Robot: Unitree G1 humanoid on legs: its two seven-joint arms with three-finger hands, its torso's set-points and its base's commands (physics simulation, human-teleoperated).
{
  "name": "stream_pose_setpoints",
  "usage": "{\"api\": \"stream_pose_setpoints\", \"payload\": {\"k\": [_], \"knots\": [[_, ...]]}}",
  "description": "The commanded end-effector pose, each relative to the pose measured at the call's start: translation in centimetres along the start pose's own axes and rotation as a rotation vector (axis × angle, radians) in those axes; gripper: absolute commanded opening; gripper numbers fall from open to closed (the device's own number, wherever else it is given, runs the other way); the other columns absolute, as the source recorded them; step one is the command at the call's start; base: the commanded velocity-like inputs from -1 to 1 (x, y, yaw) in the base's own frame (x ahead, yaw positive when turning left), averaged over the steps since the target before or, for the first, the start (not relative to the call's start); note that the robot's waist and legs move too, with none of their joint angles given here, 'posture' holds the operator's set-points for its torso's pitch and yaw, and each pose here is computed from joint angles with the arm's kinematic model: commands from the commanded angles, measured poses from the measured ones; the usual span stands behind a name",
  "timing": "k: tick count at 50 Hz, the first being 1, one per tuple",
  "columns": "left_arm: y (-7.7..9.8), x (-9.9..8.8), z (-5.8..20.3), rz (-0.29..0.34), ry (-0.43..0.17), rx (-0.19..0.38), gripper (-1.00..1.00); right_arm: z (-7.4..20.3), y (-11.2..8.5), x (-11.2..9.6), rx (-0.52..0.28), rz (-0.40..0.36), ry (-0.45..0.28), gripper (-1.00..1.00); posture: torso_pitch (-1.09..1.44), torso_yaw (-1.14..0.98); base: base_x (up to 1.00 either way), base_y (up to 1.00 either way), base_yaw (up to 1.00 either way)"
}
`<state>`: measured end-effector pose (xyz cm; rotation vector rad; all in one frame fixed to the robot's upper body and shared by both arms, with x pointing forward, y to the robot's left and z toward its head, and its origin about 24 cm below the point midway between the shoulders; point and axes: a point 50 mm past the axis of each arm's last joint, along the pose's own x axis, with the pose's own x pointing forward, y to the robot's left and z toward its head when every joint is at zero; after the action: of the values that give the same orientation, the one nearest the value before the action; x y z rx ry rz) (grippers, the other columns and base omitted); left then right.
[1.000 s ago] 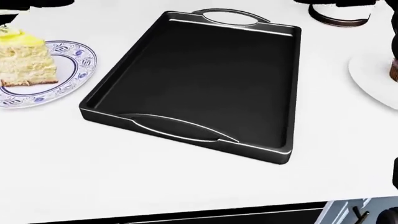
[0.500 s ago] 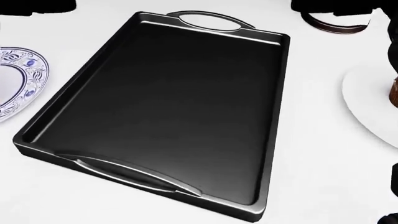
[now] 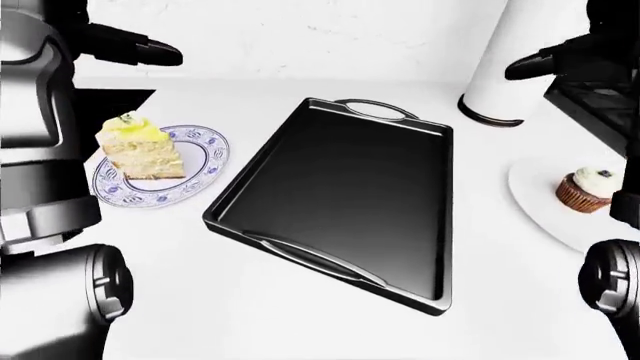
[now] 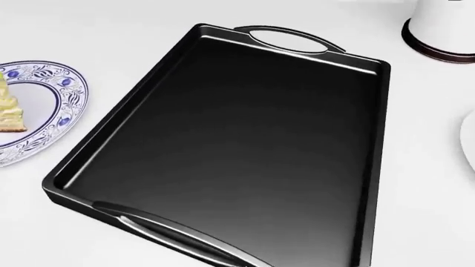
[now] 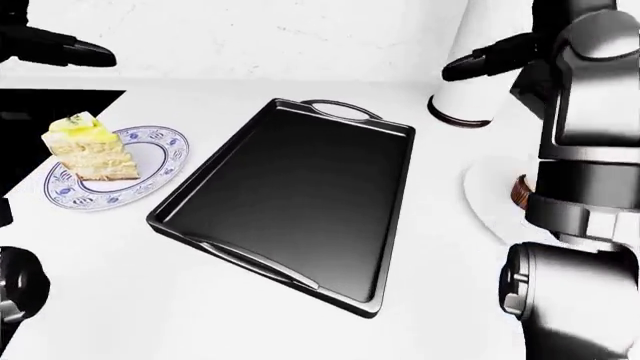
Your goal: Move the dessert items from the plate to the tray.
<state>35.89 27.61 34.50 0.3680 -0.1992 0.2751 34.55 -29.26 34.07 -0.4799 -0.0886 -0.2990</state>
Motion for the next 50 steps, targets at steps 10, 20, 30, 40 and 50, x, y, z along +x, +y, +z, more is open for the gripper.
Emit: {"api": "stream_pose_setpoints", "payload": {"k": [10,20,30,40,50], "knots": [[3.0,1.1,4.3,0.081,-0.146,0.061,1.00,-0.2,-5.7,-1.3,-0.431,0.107,0.109,1.00,0.00,0.00,0.00,0.00,0.00],[3.5,0.9,5.1,0.099,-0.163,0.056,1.00,-4.3,-7.0,-3.3,-0.592,0.281,0.240,1.00,0.00,0.00,0.00,0.00,0.00],[3.8,0.7,5.1,0.107,-0.166,0.060,1.00,-6.5,-5.9,-2.8,-0.605,0.319,0.281,1.00,0.00,0.00,0.00,0.00,0.00],[4.1,0.7,5.0,0.117,-0.164,0.062,1.00,-7.9,-5.8,-2.2,-0.519,0.211,0.271,1.00,0.00,0.00,0.00,0.00,0.00],[4.2,0.6,5.2,0.120,-0.165,0.064,1.00,-11.3,-6.6,-3.8,-0.415,0.130,0.308,1.00,0.00,0.00,0.00,0.00,0.00]]}}
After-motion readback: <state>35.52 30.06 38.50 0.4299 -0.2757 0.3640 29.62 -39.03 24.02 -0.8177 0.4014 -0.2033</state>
